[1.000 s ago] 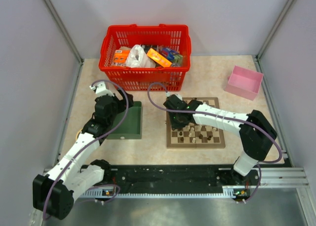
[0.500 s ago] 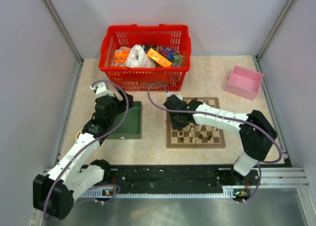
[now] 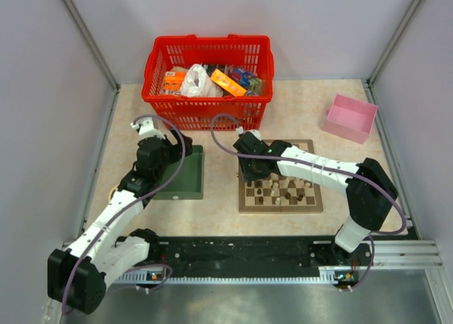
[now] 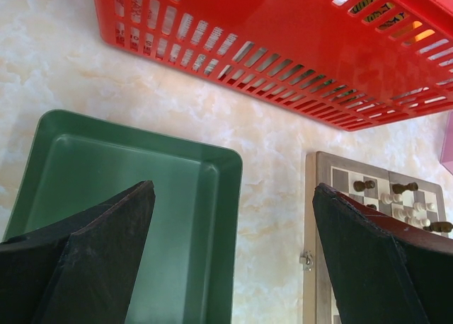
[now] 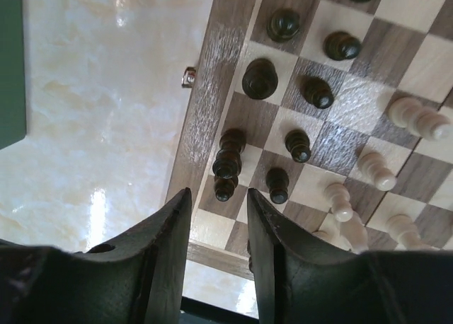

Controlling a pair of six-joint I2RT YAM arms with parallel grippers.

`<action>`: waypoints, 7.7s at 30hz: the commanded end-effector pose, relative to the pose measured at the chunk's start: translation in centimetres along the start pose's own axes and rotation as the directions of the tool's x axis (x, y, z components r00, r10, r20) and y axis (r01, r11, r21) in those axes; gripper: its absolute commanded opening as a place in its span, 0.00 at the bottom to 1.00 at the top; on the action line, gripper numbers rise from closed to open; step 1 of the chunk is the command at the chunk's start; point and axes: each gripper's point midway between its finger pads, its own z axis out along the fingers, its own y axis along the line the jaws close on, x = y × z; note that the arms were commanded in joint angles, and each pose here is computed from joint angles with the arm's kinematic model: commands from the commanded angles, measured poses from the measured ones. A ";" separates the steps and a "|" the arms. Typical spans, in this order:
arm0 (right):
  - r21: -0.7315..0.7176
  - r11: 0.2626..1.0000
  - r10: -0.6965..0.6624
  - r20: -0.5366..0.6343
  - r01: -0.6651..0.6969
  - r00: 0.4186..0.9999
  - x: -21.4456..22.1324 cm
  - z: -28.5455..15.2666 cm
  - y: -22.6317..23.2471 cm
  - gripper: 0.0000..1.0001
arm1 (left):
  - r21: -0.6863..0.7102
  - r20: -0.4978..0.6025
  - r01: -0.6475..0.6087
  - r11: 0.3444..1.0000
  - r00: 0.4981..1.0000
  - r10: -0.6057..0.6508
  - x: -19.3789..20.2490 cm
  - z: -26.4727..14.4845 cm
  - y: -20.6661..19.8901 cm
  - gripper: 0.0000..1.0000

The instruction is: Set up the chess pieces on the board

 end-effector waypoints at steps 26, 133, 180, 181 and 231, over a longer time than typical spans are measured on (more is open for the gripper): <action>0.032 0.964 0.251 0.235 -0.265 0.939 -14.5 -4.5 -15.9 0.47 | -0.075 -0.045 0.001 0.997 0.999 -0.005 -4.4 1.3 -2.5 0.99; -0.091 0.990 0.122 0.211 -0.105 0.970 -16.9 2.2 -2.7 0.18 | -0.019 -0.060 -0.055 0.998 0.997 0.054 -5.0 5.3 -3.2 0.99; -0.084 0.989 0.140 0.216 -0.124 0.966 -15.6 4.2 -2.6 0.18 | 0.391 -0.201 0.040 0.920 0.979 0.043 -1.1 12.8 -11.9 0.93; -0.074 0.989 0.139 0.216 -0.126 0.966 -15.6 4.4 -2.8 0.18 | 0.388 -0.200 0.036 0.921 0.979 0.046 -1.0 12.6 -11.7 0.93; 0.001 0.977 0.198 0.344 -0.212 0.918 -16.6 -4.9 -8.4 0.74 | 0.363 -0.116 -0.020 0.931 0.991 0.066 -3.4 8.4 -10.9 0.94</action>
